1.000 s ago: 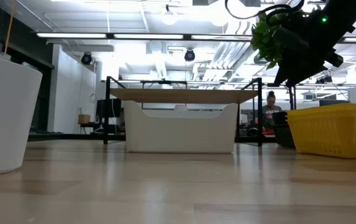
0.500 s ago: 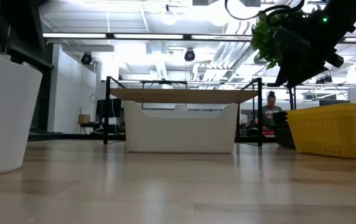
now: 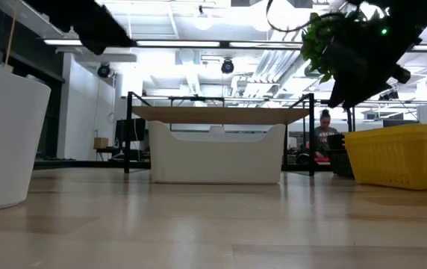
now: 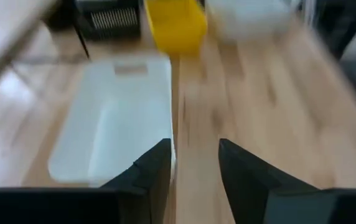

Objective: Stack baskets on shelf by color
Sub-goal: Stack the black bin on top of the stacked black bins

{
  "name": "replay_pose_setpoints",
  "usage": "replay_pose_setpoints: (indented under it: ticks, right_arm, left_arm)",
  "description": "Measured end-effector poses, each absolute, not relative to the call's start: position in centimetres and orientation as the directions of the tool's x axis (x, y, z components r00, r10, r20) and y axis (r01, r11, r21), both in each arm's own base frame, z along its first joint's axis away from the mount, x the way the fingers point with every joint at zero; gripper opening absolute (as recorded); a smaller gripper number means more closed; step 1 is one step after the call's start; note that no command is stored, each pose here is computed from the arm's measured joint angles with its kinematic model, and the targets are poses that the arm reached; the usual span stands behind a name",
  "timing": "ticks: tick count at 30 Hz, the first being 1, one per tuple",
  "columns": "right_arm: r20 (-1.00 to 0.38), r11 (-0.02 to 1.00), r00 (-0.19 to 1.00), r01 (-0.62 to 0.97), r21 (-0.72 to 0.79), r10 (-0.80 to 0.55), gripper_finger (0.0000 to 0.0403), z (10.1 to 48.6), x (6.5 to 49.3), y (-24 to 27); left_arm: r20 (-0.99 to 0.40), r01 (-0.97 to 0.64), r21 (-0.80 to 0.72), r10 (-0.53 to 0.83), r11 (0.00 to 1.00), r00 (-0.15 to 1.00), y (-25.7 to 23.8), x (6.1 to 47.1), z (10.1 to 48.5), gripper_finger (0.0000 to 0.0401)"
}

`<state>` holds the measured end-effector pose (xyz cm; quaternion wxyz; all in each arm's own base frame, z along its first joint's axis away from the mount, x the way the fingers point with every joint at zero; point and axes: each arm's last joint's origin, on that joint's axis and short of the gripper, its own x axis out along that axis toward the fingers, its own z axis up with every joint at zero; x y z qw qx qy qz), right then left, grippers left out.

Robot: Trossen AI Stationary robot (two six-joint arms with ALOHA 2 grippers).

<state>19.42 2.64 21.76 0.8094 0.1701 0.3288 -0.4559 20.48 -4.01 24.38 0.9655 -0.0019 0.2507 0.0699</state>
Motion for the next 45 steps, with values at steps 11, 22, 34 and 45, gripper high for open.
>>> replay_pose_setpoints:
  ticks: [11, 22, 34, 45]
  right_arm:
    - [-0.745, 0.352, 0.05, 0.901, -0.254, -0.665, 0.0193, 17.9, 21.0, -1.1]
    - [-0.789, 0.284, -0.062, 0.913, -0.292, -0.612, 0.0193, 16.8, 20.9, -2.5]
    - [-0.825, 0.334, -0.008, 0.912, -0.238, -0.565, 0.0193, 16.7, 21.5, -2.6]
    - [-0.839, 0.291, -0.038, 0.929, -0.231, -0.543, 0.0191, 13.9, 19.8, -3.6]
  left_arm:
    - [-0.157, -0.205, -0.148, 0.181, 0.968, 0.971, -2.5, 16.6, 22.7, 0.0117]
    - [-0.202, -0.327, -0.247, 0.281, 0.912, 0.938, -2.1, 16.1, 19.7, 0.0117]
    - [-0.159, -0.306, -0.265, 0.271, 0.914, 0.949, -2.1, 16.2, 20.2, 0.0117]
    - [-0.16, -0.306, -0.264, 0.271, 0.915, 0.949, -2.1, 16.2, 20.2, 0.0117]
